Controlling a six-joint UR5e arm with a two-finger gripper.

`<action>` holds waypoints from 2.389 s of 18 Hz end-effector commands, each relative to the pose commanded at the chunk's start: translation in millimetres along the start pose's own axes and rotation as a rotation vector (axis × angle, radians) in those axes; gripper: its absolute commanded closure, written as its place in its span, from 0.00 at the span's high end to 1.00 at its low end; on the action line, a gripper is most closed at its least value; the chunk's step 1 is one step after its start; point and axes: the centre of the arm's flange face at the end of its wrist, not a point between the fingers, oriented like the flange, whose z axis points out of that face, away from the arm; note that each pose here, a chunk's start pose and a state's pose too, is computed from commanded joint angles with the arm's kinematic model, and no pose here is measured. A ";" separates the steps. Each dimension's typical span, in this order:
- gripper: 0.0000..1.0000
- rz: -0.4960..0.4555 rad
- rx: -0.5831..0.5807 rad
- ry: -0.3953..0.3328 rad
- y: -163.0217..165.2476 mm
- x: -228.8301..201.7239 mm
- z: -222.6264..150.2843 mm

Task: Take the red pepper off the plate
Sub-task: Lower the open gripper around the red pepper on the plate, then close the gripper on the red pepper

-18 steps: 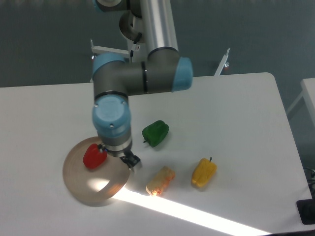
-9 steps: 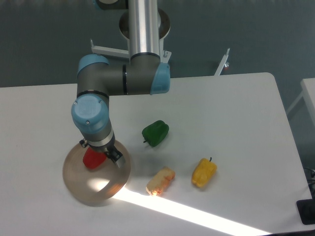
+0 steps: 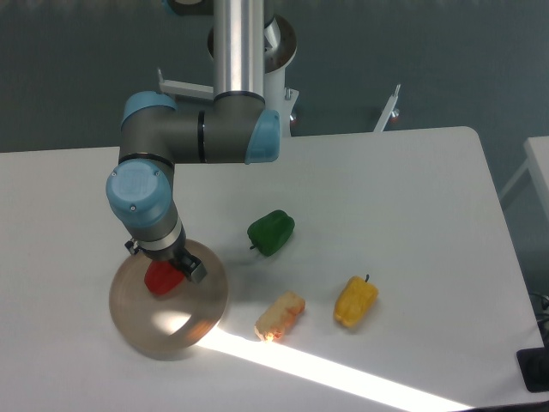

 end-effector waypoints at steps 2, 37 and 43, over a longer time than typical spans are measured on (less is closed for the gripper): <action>1.00 -0.002 -0.005 0.004 0.8 0.5 7.7; 1.00 -0.003 0.003 -0.006 -6.4 18.3 57.9; 0.95 -0.003 -0.006 0.000 -5.6 18.7 64.0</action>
